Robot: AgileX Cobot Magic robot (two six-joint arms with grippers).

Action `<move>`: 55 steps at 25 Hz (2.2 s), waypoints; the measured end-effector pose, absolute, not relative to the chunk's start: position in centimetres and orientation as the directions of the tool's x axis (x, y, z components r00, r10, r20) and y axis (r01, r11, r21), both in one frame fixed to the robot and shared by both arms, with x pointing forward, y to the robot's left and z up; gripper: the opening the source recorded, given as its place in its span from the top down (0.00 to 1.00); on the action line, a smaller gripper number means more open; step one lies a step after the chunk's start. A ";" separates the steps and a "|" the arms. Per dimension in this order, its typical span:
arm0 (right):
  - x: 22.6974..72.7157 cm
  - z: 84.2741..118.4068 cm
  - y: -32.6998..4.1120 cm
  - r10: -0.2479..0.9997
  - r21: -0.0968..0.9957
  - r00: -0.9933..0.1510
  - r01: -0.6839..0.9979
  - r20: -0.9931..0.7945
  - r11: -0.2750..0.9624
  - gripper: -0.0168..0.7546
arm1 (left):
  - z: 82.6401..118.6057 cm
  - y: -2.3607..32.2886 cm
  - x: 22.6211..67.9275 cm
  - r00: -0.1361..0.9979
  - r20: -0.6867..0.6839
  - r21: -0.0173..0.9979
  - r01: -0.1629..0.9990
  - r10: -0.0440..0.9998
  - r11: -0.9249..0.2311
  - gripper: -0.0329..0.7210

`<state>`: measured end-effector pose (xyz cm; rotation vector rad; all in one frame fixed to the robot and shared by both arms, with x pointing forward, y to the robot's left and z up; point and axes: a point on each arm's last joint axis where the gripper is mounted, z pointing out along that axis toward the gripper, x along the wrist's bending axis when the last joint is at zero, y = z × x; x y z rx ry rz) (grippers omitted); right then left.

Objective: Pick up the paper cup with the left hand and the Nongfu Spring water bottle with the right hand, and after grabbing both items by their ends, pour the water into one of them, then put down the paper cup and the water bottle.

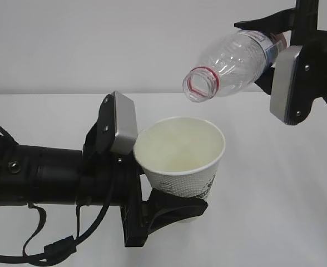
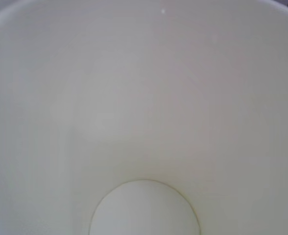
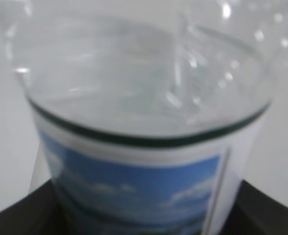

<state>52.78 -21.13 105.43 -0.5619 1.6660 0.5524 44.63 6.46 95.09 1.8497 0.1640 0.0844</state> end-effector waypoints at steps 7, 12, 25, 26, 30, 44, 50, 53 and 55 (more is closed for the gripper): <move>52.8 105.5 -21.1 -0.065 0.041 -0.139 -0.644 -0.988 0.764 0.36 | 95.1 6.5 44.6 0.987 -0.027 0.959 0.069 0.156 -0.274 0.23; 52.7 105.6 -21.0 -0.064 0.037 -0.130 -0.651 -0.989 0.758 0.36 | 95.1 6.5 44.6 0.988 -0.026 0.959 0.068 0.154 -0.276 0.23; 52.7 105.6 -21.0 -0.066 0.033 -0.126 -0.653 -0.990 0.757 0.36 | 95.0 6.5 44.4 0.992 -0.014 0.956 0.051 0.129 -0.288 0.23; 52.7 105.6 -21.0 -0.066 0.033 -0.126 -0.653 -0.990 0.757 0.36 | 95.0 6.5 44.4 0.992 -0.014 0.957 0.051 0.128 -0.287 0.23; 52.7 105.6 -21.0 -0.075 0.022 -0.119 -0.654 -0.990 0.756 0.36 | 95.1 6.4 44.4 0.992 -0.017 0.959 0.052 0.124 -0.280 0.23; 52.7 105.6 -21.0 -0.077 0.018 -0.117 -0.654 -0.990 0.756 0.36 | 95.1 6.4 44.3 0.993 -0.017 0.960 0.049 0.119 -0.277 0.23; 52.7 105.6 -21.0 -0.078 0.017 -0.116 -0.654 -0.990 0.756 0.36 | 95.1 6.4 44.3 0.993 -0.016 0.959 0.048 0.118 -0.278 0.23; 52.7 105.6 -21.0 -0.078 0.017 -0.116 -0.654 -0.990 0.756 0.36 | 95.1 6.4 44.3 0.993 -0.016 0.959 0.048 0.118 -0.278 0.23; 52.7 105.6 -21.0 -0.078 0.017 -0.116 -0.654 -0.990 0.756 0.36 | 95.1 6.4 44.3 0.993 -0.016 0.959 0.048 0.118 -0.278 0.23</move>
